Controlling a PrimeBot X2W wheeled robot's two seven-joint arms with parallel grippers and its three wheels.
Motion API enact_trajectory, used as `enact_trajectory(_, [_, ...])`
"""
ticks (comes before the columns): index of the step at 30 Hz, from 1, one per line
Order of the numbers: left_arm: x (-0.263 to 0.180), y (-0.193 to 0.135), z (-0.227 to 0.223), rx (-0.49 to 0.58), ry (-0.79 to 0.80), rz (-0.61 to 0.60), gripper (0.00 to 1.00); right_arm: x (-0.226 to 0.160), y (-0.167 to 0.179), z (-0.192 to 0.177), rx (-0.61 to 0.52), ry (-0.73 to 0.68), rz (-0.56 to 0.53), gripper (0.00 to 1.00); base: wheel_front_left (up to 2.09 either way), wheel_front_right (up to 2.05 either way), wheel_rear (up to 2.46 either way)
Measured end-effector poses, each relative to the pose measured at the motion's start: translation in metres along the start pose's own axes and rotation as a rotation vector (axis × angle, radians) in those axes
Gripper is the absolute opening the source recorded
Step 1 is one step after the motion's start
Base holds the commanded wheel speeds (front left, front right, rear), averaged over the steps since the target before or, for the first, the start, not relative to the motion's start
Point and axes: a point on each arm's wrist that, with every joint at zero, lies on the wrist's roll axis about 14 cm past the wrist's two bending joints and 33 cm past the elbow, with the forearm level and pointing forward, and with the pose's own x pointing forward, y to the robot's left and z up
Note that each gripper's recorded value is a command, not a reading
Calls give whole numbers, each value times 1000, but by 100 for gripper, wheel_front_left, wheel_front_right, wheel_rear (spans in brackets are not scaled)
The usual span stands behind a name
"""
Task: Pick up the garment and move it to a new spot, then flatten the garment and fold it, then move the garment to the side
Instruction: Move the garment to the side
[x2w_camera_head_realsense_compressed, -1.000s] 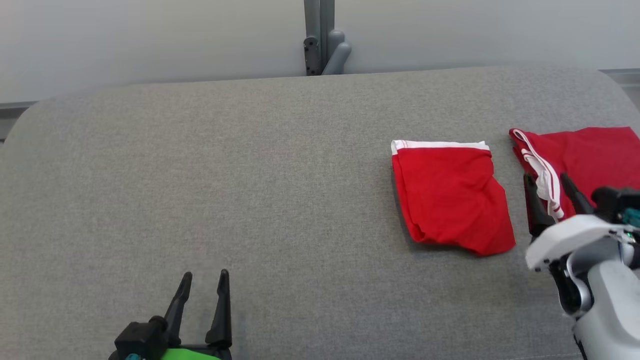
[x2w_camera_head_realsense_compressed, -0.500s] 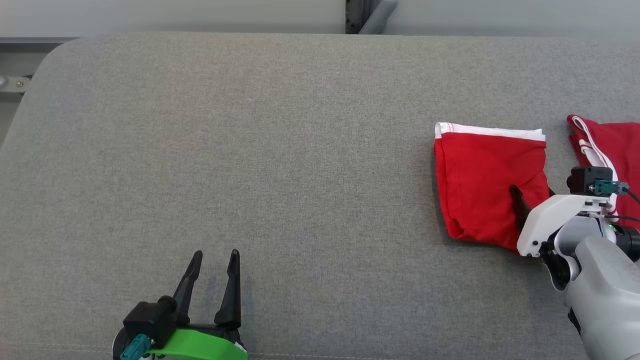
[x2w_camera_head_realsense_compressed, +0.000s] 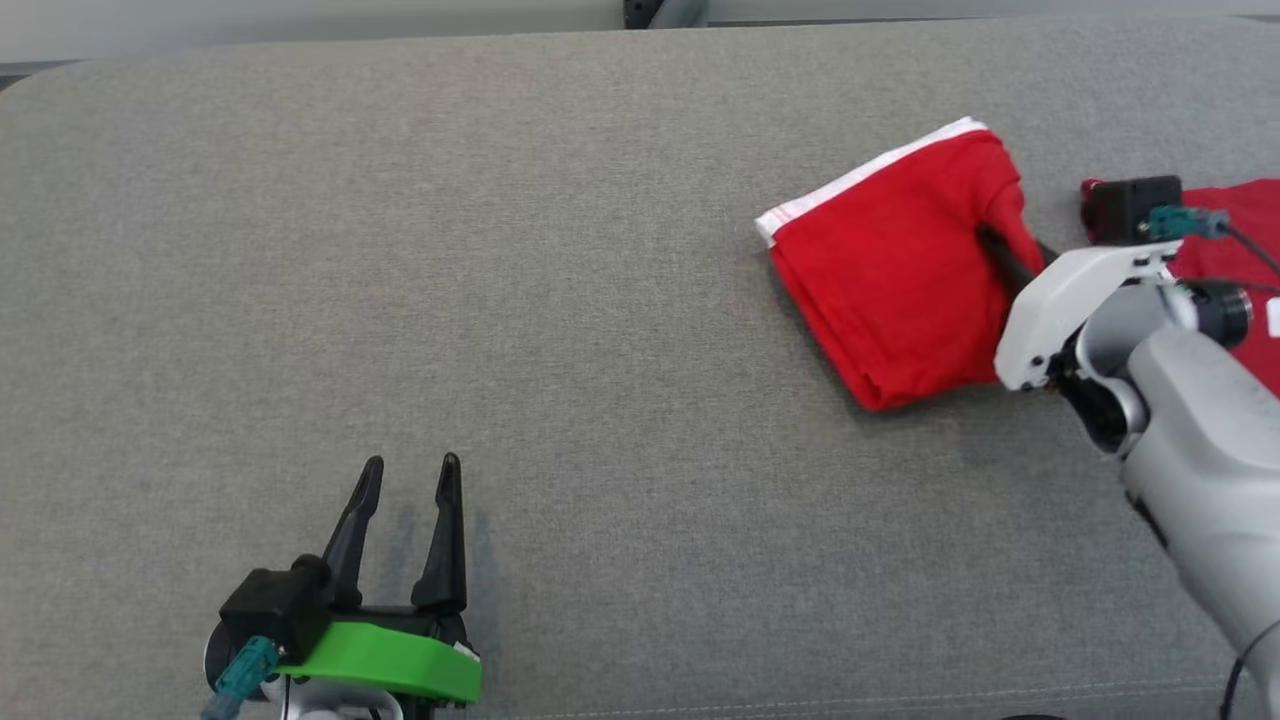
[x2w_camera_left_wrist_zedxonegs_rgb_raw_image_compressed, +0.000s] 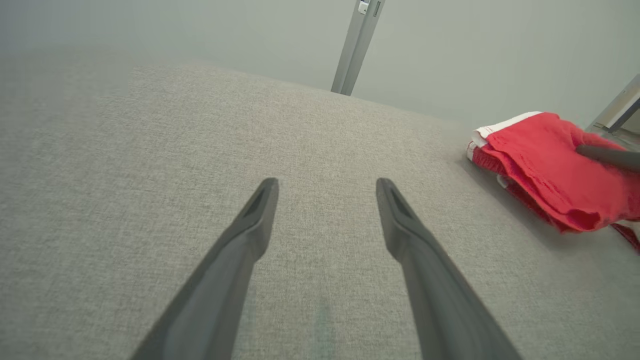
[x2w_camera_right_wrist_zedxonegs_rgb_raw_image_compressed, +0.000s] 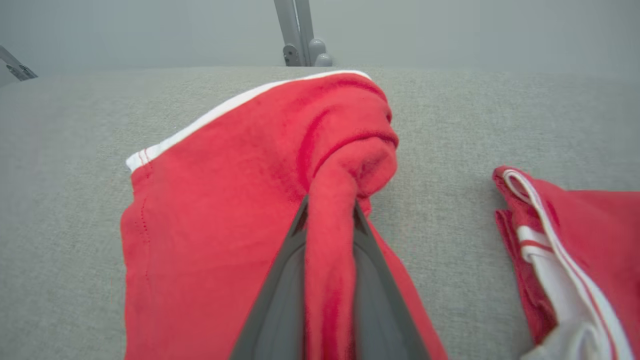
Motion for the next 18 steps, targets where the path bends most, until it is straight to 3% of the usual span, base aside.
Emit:
enact_trajectory(8, [30, -20, -9, -17, 16, -76, 100, -15, -91, 22, -71, 92, -155, 0, 0, 0, 0])
enact_trajectory(18, [42, -14, -41, -16, 100, -71, 100, -34, -187, -12, -40, 329, -378, 0, 0, 0, 0])
